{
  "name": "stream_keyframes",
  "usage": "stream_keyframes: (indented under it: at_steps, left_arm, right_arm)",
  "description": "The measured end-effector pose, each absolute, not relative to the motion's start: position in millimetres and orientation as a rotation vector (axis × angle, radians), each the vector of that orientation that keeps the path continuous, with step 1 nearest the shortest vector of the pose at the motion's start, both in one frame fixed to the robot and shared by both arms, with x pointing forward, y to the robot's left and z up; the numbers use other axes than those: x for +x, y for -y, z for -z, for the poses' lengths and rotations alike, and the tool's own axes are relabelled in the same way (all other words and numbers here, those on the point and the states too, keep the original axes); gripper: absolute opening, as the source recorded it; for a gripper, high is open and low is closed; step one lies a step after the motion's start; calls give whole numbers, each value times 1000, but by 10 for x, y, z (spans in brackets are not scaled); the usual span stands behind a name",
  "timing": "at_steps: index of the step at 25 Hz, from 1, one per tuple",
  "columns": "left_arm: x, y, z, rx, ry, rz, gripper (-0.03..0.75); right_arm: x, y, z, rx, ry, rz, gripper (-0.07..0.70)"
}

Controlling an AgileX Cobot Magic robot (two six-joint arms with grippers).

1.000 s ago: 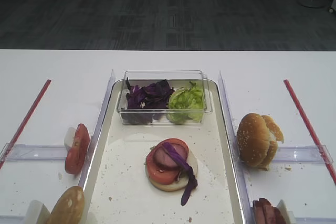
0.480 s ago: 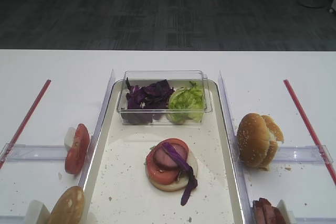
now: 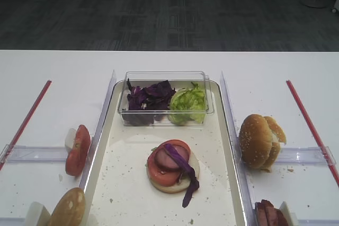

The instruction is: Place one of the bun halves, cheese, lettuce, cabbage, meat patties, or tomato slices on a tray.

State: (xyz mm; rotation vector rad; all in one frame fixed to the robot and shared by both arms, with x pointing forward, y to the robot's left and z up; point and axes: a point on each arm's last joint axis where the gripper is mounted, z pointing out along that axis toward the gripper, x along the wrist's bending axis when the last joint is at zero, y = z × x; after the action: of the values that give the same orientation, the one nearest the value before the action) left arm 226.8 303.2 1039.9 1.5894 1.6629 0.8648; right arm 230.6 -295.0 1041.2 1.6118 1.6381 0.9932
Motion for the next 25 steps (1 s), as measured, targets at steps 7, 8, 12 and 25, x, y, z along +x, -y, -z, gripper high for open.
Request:
stream_keyframes:
  at_steps: [7, 8, 12, 25]
  left_arm:
    - [2268, -3032, -10399, 1589, -1663, -865, 598]
    - [2268, -3032, -10399, 1589, -1663, -865, 598]
    - [2268, -3032, -10399, 1589, -1663, -865, 598]
    - [2268, -3032, -10399, 1589, -1663, -865, 598]
  right_arm:
    - [2306, 2950, -10412, 1612, -1638, -993, 615]
    - [2306, 2950, -10412, 1612, -1638, -993, 615]
    - [2306, 2950, -10412, 1612, -1638, -993, 615]
    - [2306, 2950, -10412, 1612, -1638, -993, 615]
